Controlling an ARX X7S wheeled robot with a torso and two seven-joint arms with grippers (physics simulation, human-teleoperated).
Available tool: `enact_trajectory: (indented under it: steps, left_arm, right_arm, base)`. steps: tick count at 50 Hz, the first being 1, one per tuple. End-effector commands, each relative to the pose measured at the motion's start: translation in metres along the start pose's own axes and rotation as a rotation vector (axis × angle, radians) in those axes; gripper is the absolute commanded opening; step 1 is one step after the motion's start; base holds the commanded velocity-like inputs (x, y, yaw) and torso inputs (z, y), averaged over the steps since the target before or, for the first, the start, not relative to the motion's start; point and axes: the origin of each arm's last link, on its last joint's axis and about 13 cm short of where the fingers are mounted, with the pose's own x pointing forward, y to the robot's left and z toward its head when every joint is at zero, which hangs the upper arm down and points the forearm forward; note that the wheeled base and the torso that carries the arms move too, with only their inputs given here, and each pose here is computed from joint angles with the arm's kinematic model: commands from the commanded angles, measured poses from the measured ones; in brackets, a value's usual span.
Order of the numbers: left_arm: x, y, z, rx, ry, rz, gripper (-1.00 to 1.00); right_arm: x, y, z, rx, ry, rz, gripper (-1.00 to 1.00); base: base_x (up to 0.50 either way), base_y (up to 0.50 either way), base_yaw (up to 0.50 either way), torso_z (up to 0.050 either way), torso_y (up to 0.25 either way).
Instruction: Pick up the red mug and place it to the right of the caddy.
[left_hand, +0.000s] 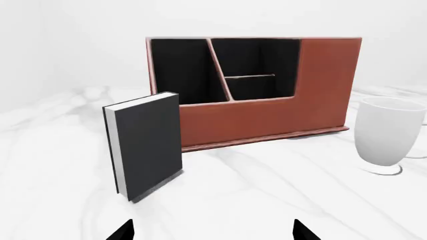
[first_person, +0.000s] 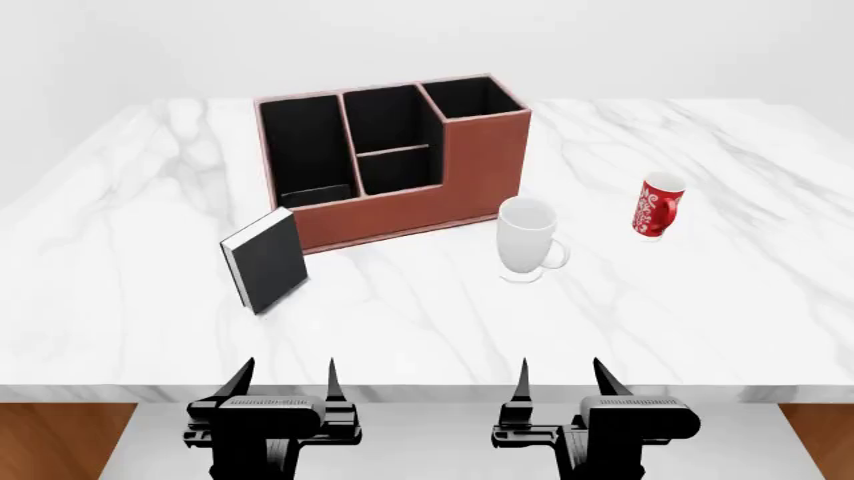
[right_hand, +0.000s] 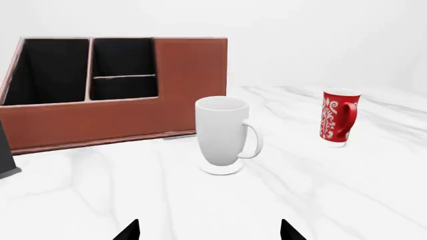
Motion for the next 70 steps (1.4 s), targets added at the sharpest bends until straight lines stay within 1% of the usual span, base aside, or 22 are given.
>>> enact_trajectory:
  steps: [1,15,16,17,21,50,52,54,55,57,58,59,60,61,62,63,65,66,67,68,69,70]
  left_arm:
    - [0.0,0.0,0.001,-0.002,-0.002,0.002,1.0]
    - [-0.001,0.0,0.003,0.001,-0.007,-0.001,1.0]
    - [-0.001,0.0,0.003,0.001,-0.009,0.0,1.0]
    - [-0.001,0.0,0.003,-0.001,-0.009,0.0,1.0]
    - [0.0,0.001,0.001,-0.003,-0.005,0.001,1.0]
    - [0.0,0.001,0.001,-0.005,-0.005,0.003,1.0]
    - [0.0,0.0,0.002,-0.009,0.015,-0.001,1.0]
    - [0.0,-0.001,0.01,-0.008,0.027,0.0,1.0]
    - [0.002,-0.002,0.026,-0.008,0.05,-0.016,1.0]
    - [0.006,-0.002,0.048,-0.004,0.04,-0.039,1.0]
    - [0.011,-0.001,0.068,-0.022,0.03,-0.054,1.0]
    - [0.016,0.0,0.083,-0.048,0.04,-0.07,1.0]
    - [0.019,0.001,0.093,-0.051,0.053,-0.076,1.0]
    - [0.023,0.003,0.11,-0.08,0.029,-0.066,1.0]
    - [0.026,0.005,0.132,-0.088,0.031,-0.078,1.0]
    - [0.027,0.006,0.147,-0.074,0.024,-0.084,1.0]
    - [0.032,0.009,0.177,-0.073,-0.024,-0.084,1.0]
    - [0.032,0.01,0.185,-0.054,-0.058,-0.068,1.0]
    - [0.032,0.009,0.193,-0.037,-0.07,-0.082,1.0]
    - [0.033,0.009,0.2,-0.051,-0.07,-0.087,1.0]
    - [0.034,0.009,0.202,-0.035,-0.088,-0.082,1.0]
    - [0.035,0.008,0.202,-0.037,-0.082,-0.087,1.0]
  right_arm:
    - [-0.001,0.0,0.001,-0.002,-0.002,-0.001,1.0]
    - [-0.002,0.001,0.003,0.0,-0.016,0.008,1.0]
    - [-0.002,0.0,0.004,0.044,0.009,0.033,1.0]
    - [-0.001,-0.001,0.004,0.053,0.01,0.024,1.0]
    - [-0.001,0.0,0.004,0.034,0.003,0.019,1.0]
    - [-0.001,0.0,0.002,0.034,0.015,0.013,1.0]
    - [0.001,0.001,0.003,0.019,0.018,-0.017,1.0]
    - [0.002,0.0,0.005,0.007,0.028,-0.034,1.0]
    - [0.004,-0.001,0.013,0.025,0.036,-0.007,1.0]
    - [0.008,-0.003,0.031,0.024,0.019,-0.003,1.0]
    - [0.012,-0.005,0.047,0.047,0.003,0.013,1.0]
    - [0.016,-0.007,0.059,0.051,0.001,0.017,1.0]
    - [0.018,-0.008,0.066,0.053,-0.01,0.012,1.0]
    - [0.022,-0.01,0.075,0.055,-0.017,0.015,1.0]
    - [0.025,-0.012,0.085,0.031,-0.053,0.007,1.0]
    - [0.027,-0.013,0.09,-0.002,-0.086,-0.028,1.0]
    - [0.031,-0.015,0.099,0.001,-0.093,-0.038,1.0]
    - [0.032,-0.016,0.101,0.002,-0.095,-0.039,1.0]
    - [0.035,-0.017,0.105,-0.002,-0.096,-0.041,1.0]
    - [0.037,-0.017,0.107,-0.007,-0.101,-0.052,1.0]
    - [0.037,-0.017,0.109,-0.016,-0.114,-0.055,1.0]
    - [0.037,-0.017,0.109,-0.015,-0.112,-0.053,1.0]
  base:
    - [0.0,0.0,0.0,0.0,0.0]
    - [0.0,0.0,0.0,0.0,0.0]
    - [0.0,-0.5,0.0,0.0,0.0]
    - [0.0,-0.5,0.0,0.0,0.0]
    - [0.0,-0.5,0.0,0.0,0.0]
    - [0.0,-0.5,0.0,0.0,0.0]
    - [0.0,-0.25,0.0,0.0,0.0]
    - [0.0,0.0,0.0,0.0,0.0]
    - [0.0,0.0,0.0,0.0,0.0]
    - [0.0,0.0,0.0,0.0,0.0]
    - [0.0,0.0,0.0,0.0,0.0]
    - [0.0,0.0,0.0,0.0,0.0]
    - [0.0,0.0,0.0,0.0,0.0]
    - [0.0,0.0,0.0,0.0,0.0]
    - [0.0,0.0,0.0,0.0,0.0]
    - [0.0,0.0,0.0,0.0,0.0]
    - [0.0,0.0,0.0,0.0,0.0]
    - [0.0,0.0,0.0,0.0,0.0]
    - [0.0,0.0,0.0,0.0,0.0]
    - [0.0,0.0,0.0,0.0,0.0]
    - [0.0,0.0,0.0,0.0,0.0]
    - [0.0,0.0,0.0,0.0,0.0]
